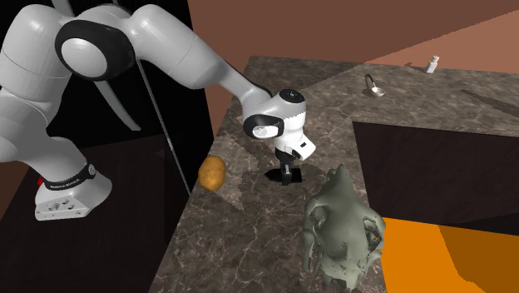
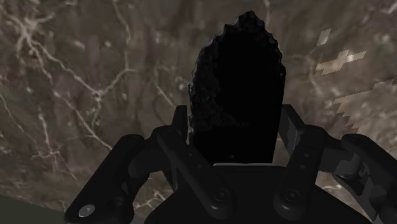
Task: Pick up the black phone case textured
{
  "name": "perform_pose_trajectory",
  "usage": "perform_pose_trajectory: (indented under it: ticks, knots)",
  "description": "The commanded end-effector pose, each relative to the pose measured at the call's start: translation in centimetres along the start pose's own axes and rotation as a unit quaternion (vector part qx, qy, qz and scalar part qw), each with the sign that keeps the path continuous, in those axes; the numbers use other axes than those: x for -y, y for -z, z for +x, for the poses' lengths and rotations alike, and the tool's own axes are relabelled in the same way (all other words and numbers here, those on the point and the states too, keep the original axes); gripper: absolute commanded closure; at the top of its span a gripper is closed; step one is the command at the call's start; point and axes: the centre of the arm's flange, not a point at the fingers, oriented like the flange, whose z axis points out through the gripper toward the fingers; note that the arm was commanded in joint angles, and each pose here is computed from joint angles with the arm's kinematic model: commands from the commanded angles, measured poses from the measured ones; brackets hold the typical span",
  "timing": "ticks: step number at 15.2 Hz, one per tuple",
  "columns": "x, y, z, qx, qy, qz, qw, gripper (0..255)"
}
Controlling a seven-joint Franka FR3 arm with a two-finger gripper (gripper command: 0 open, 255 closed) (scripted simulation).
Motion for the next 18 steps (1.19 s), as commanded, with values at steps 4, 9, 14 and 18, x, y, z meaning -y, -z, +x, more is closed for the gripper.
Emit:
perform_pose_trajectory:
  ticks: [4,9,14,18]
  knots:
    - [0.0,1.5,0.0,0.000,0.000,0.000,1.0000,255]
    - [0.0,4.2,0.0,0.000,0.000,0.000,1.0000,255]
    - [-0.1,6.8,0.0,0.000,0.000,0.000,1.0000,255]
    - [-0.1,7.9,0.0,0.000,0.000,0.000,1.0000,255]
